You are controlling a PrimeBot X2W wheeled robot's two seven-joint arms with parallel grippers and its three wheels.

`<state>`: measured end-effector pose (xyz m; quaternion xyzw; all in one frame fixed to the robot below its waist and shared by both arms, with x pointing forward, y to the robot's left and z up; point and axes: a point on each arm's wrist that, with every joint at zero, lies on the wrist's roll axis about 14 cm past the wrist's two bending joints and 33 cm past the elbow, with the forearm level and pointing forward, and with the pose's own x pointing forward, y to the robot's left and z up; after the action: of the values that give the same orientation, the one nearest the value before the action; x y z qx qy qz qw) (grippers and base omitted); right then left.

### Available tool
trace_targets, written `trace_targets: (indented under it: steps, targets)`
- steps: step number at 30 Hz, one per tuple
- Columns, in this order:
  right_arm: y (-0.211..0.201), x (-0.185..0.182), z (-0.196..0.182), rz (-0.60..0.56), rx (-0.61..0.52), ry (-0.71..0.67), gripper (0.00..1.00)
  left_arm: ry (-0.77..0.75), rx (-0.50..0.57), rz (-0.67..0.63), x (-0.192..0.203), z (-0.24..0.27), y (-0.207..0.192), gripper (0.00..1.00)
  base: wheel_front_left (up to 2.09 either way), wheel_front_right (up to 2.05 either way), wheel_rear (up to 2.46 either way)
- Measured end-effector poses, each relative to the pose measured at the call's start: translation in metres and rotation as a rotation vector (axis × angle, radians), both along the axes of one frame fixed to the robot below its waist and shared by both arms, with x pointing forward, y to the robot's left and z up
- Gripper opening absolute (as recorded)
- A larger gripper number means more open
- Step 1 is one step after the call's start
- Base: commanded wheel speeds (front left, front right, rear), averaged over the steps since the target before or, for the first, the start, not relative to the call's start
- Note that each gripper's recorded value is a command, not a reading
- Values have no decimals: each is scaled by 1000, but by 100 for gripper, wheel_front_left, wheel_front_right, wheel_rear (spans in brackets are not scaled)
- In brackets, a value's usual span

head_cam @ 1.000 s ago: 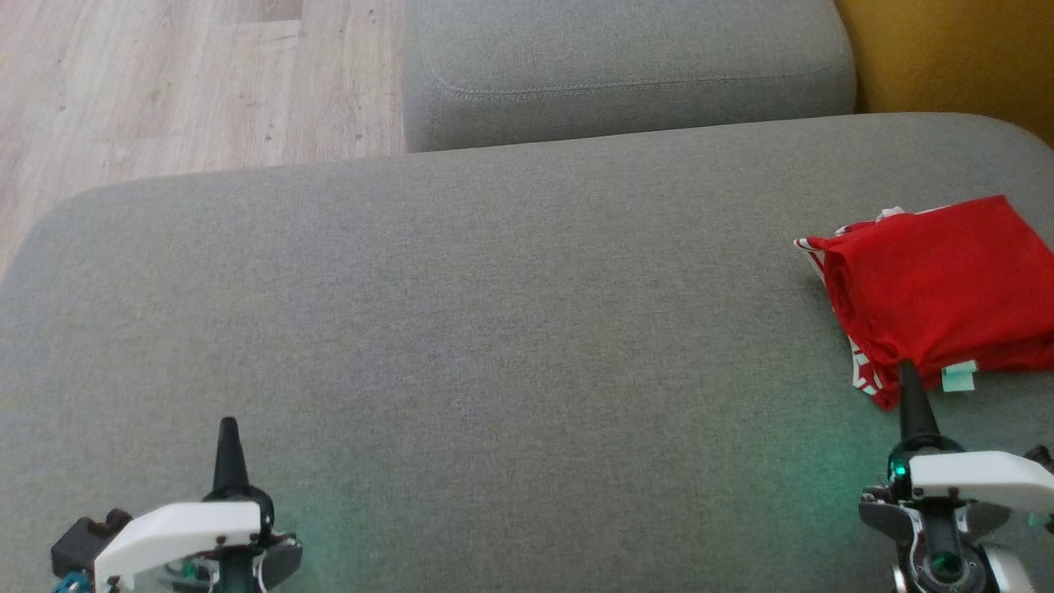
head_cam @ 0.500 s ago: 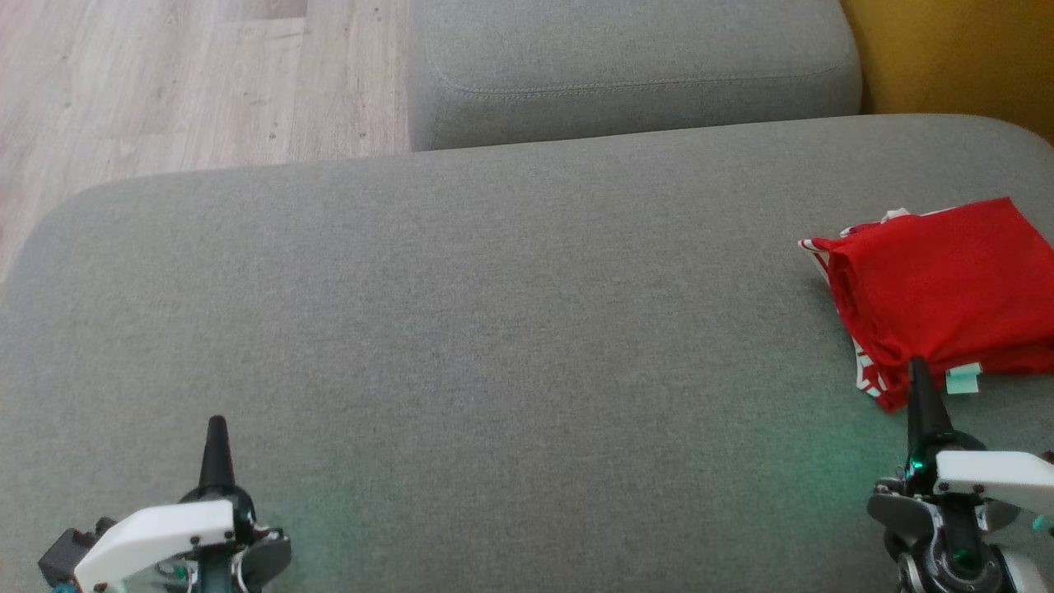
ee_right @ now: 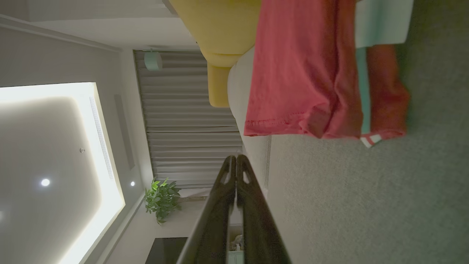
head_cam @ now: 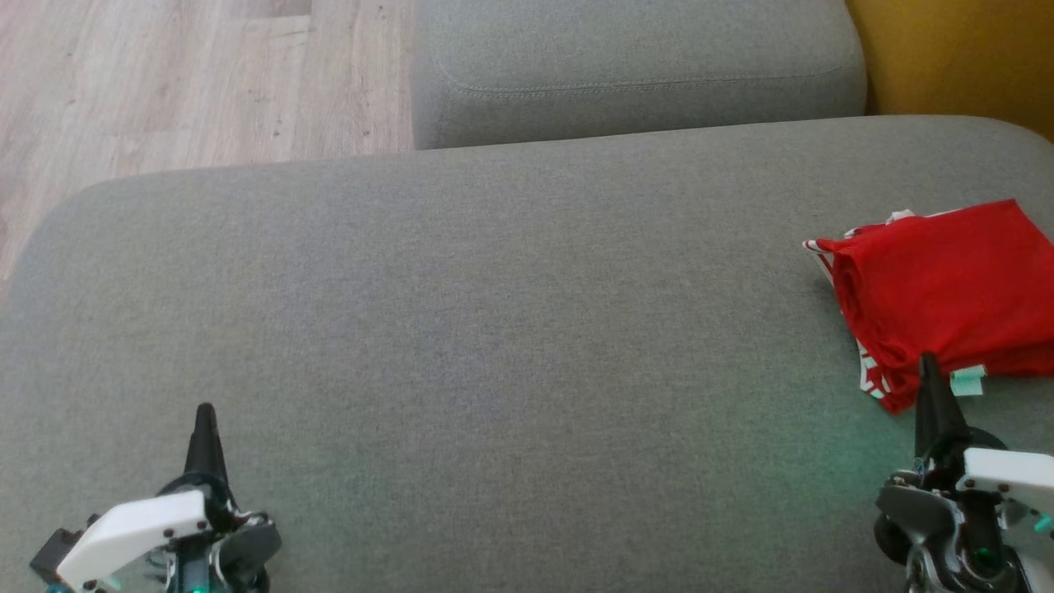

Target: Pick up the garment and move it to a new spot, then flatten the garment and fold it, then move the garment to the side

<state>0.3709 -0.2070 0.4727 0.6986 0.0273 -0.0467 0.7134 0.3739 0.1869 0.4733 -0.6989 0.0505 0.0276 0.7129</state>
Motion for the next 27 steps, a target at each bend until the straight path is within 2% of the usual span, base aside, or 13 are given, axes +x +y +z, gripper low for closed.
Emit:
trace_targets:
  steps: [27]
  targets:
    - [-1,1,2,-5,25,-8,0,-9,-20,10,0,1,2,0,0,0,0]
